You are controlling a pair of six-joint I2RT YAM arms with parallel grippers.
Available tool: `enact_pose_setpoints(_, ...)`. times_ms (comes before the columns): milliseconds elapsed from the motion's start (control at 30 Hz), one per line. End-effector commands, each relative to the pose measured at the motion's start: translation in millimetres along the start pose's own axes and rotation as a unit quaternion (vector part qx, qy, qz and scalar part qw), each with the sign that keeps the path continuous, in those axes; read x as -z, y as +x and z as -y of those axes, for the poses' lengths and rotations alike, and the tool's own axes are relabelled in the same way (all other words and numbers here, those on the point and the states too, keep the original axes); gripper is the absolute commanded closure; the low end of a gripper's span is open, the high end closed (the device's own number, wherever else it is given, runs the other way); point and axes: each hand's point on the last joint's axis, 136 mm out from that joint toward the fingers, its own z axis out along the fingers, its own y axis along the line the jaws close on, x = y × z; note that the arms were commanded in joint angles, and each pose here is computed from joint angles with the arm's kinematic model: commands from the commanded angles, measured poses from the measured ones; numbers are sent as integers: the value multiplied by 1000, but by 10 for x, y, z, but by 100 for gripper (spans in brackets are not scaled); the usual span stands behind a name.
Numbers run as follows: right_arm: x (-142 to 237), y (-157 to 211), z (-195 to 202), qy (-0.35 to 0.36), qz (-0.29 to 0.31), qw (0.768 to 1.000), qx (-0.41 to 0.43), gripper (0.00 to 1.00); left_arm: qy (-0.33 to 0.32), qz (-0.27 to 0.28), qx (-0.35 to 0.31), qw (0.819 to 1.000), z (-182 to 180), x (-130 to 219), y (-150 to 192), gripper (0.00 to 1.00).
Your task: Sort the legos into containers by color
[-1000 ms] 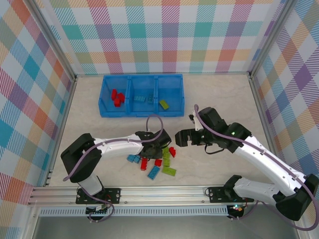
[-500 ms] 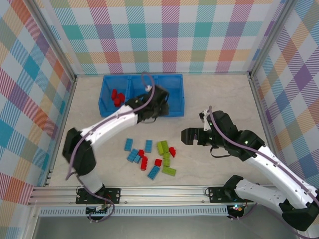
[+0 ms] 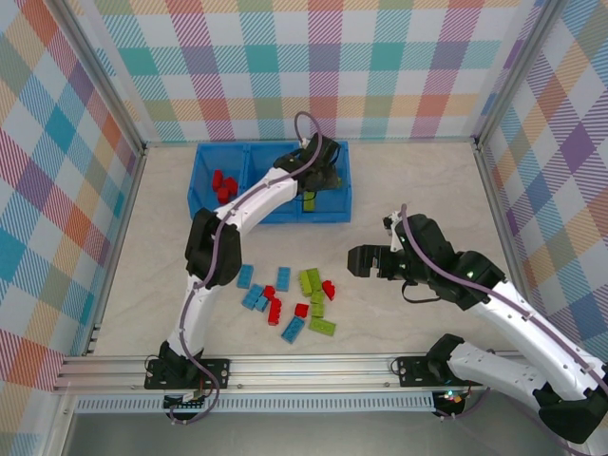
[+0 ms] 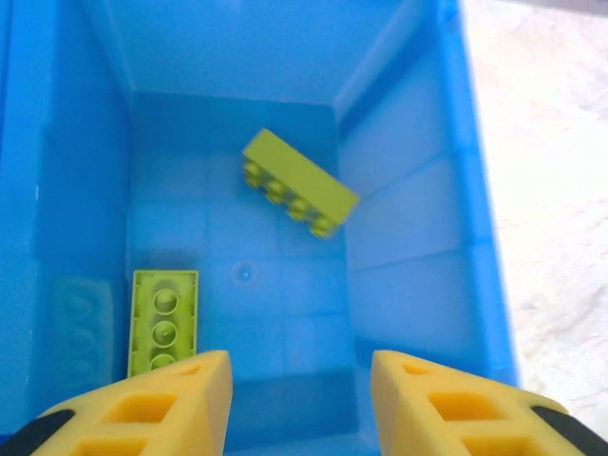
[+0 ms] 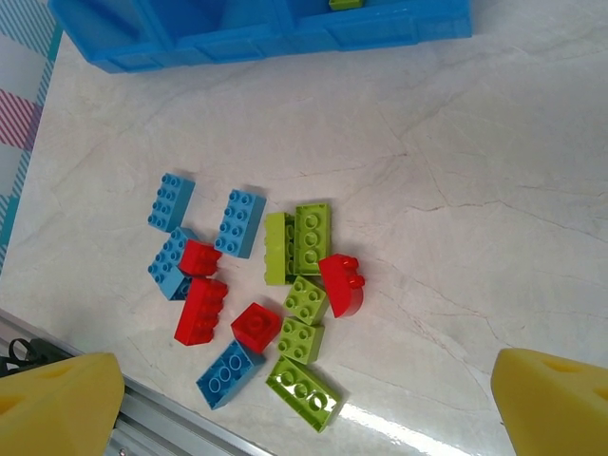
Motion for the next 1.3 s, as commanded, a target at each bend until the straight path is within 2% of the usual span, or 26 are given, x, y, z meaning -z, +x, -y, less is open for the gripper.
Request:
enact_pose_setpoints(0, -52, 29, 32, 6, -4, 1000, -7, 0, 47, 36, -9, 998, 179, 680, -318, 57)
enact_pose_setpoints(133, -162, 84, 52, 14, -24, 1000, -8, 0, 105, 52, -41, 992, 231, 1376, -229, 57)
enact_pose_setpoints(300, -450, 205, -52, 18, -88, 996, 3, 4, 161, 92, -152, 971, 62, 2408, 149, 57)
enact_pose_setpoints(467, -870, 352, -340, 30, -147, 988, 38, 15, 171, 126, -266, 940, -469, 3137, 714, 57)
enact_pose_setpoints(567, -1147, 429, -599, 27, -173, 983, 53, 25, 192, 135, -354, 906, -772, 3492, 1158, 55)
enact_pose_setpoints(633, -1322, 428, -706, 43, -177, 983, 37, 32, 198, 134, -412, 879, -964, 3605, 1456, 52)
enact_pose_setpoints(667, -1411, 414, -696, 69, -170, 983, 13, 44, 197, 134, -440, 866, -1075, 3640, 1600, 51)
enact_pose_setpoints(700, -1481, 418, -659, 96, -166, 981, -16, 50, 189, 130, -457, 859, -1172, 3638, 1703, 49)
enact_pose_setpoints(800, -1751, 542, -757, 109, -191, 974, -61, 48, 173, 104, -500, 842, -1419, 3589, 1994, 43)
enact_pose_setpoints(900, -1969, 656, -897, 118, -215, 967, -68, 47, 192, 69, -536, 819, -1480, 3511, 2244, 30)
enact_pose_setpoints(1067, -2169, 670, -919, 174, -216, 955, -107, 46, 220, 64, -544, 807, -1395, 3449, 2329, 7)
enact_pose_setpoints(1167, -2274, 681, -846, 215, -214, 946, -118, 46, 220, 71, -546, 806, -1368, 3415, 2303, 1)
enact_pose_setpoints(1267, -2385, 707, -779, 240, -212, 939, -120, 46, 219, 78, -545, 806, -1348, 3404, 2278, 0)
